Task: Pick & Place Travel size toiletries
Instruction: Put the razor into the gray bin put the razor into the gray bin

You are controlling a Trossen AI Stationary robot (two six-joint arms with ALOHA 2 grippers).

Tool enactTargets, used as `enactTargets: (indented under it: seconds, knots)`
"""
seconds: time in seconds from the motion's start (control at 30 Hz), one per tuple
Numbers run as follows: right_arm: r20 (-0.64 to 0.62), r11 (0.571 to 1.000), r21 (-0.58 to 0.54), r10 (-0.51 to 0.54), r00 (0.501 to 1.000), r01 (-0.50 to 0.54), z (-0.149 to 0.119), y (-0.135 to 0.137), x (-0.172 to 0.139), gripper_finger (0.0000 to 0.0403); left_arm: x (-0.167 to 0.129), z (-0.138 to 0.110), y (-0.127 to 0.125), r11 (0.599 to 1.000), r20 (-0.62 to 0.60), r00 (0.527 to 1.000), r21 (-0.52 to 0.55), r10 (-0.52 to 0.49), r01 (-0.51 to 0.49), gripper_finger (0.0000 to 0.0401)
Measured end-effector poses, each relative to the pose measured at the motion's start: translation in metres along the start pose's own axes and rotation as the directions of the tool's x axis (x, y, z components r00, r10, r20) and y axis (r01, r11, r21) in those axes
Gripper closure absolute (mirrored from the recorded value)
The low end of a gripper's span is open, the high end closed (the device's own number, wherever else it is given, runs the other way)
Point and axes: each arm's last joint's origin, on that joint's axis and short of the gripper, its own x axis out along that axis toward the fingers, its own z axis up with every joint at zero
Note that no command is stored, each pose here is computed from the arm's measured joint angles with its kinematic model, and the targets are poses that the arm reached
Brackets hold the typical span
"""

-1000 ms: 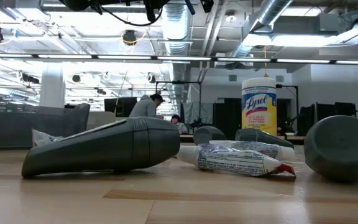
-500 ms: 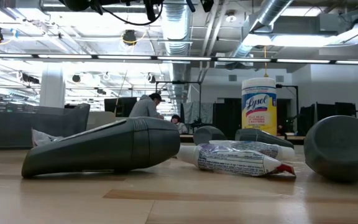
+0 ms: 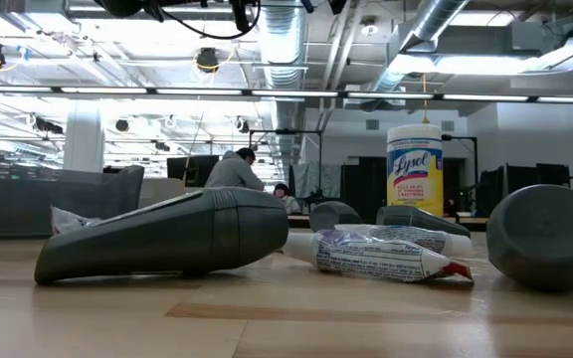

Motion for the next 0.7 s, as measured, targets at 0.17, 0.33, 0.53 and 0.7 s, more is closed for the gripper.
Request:
enactTargets:
  seconds: [0.17, 0.33, 0.53, 0.7]
  knots:
    - [0.043, 0.999, -0.011, -0.032, 0.999, 0.032, 0.011, 0.003, -0.030, 0.0184, -0.003, 0.002, 0.000, 0.999, -0.024, 1.000, 0.046, 0.014, -0.013, 0.0375]
    - [0.093, 0.996, -0.020, -0.079, 0.992, 0.081, 0.022, 0.011, -0.076, 0.0165, -0.020, 0.005, 0.009, 0.970, -0.174, 0.959, 0.139, 0.222, -0.199, 0.0375]
    - [0.068, 0.986, 0.001, -0.167, 0.984, 0.167, 0.022, 0.022, -0.116, 0.0186, -0.057, 0.001, 0.030, 0.725, -0.333, 0.645, 0.365, 0.687, -0.584, 0.0375]
    - [0.036, 0.984, 0.018, -0.180, 0.983, 0.180, 0.018, 0.025, -0.129, 0.0208, -0.077, -0.013, 0.055, 0.572, -0.435, 0.405, 0.382, 0.804, -0.726, 0.0375]
